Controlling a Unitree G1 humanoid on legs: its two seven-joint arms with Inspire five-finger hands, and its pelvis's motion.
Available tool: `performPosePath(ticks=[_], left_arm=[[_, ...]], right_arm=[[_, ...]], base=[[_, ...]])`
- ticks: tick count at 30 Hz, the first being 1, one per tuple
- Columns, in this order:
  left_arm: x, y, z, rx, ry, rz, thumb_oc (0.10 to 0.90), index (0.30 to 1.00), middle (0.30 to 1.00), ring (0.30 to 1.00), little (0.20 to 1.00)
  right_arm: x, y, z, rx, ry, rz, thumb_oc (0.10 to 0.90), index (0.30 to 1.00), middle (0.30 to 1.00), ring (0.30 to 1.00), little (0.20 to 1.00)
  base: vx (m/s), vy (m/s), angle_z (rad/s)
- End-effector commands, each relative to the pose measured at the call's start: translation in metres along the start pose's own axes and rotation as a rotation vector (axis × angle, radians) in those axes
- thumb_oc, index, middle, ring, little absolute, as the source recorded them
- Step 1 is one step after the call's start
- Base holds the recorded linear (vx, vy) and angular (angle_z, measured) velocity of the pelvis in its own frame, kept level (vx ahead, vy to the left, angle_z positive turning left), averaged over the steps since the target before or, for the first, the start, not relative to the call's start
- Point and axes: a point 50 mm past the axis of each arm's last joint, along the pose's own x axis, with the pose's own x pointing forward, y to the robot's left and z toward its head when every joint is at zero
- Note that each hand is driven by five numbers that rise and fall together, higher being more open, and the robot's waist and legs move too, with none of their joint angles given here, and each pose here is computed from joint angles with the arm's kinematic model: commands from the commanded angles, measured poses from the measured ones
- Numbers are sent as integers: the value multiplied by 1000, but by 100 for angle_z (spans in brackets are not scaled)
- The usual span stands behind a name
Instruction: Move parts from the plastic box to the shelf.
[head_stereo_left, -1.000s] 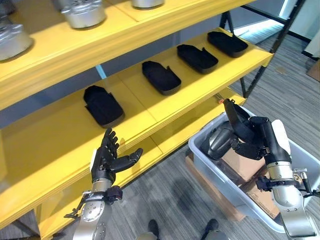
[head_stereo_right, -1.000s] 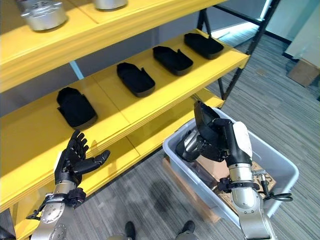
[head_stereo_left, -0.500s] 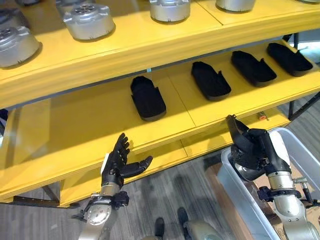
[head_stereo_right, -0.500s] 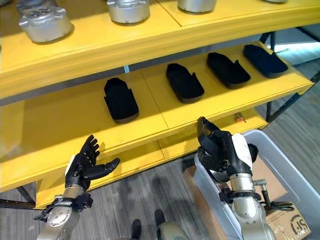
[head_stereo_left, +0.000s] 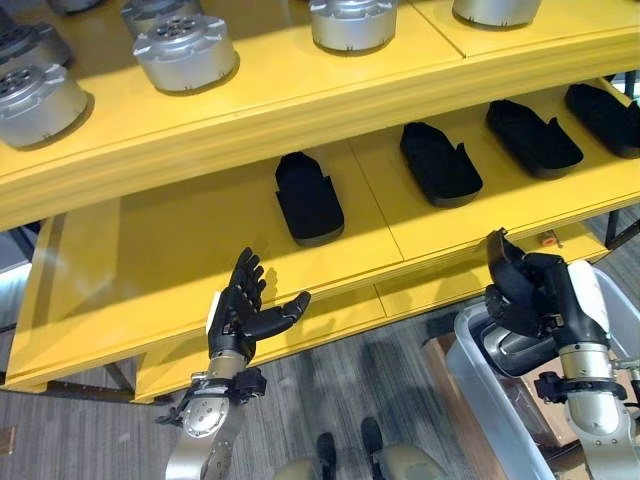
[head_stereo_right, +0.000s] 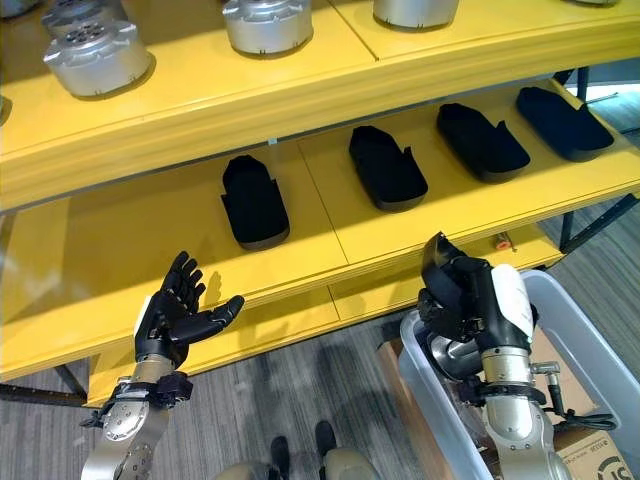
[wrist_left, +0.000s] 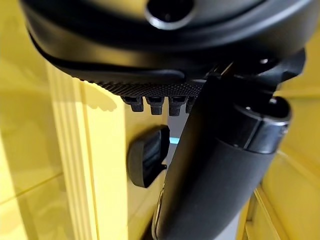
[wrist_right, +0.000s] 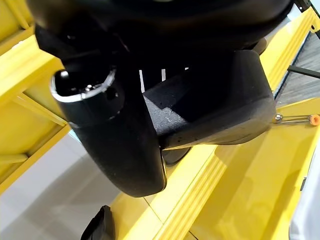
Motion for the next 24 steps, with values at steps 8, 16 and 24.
performPosePath(ticks=[8, 16, 24], left_arm=[[4, -1, 43, -10, -223, -32, 900, 1000, 1000, 1000, 1000], [4, 6, 53, 18, -265, -36, 900, 1000, 1000, 1000, 1000], [8, 7, 57, 30, -274, -26, 900, 1000, 1000, 1000, 1000]], right_arm=[[12, -53, 45, -49, -301, -311, 400, 300, 300, 300, 300], [17, -55, 49, -61, -297, -361, 400, 300, 300, 300, 300], [18, -57, 48, -79, -286, -376, 400, 300, 300, 300, 300]], base=[[105, 238, 7], [97, 296, 13], [62, 134, 7]])
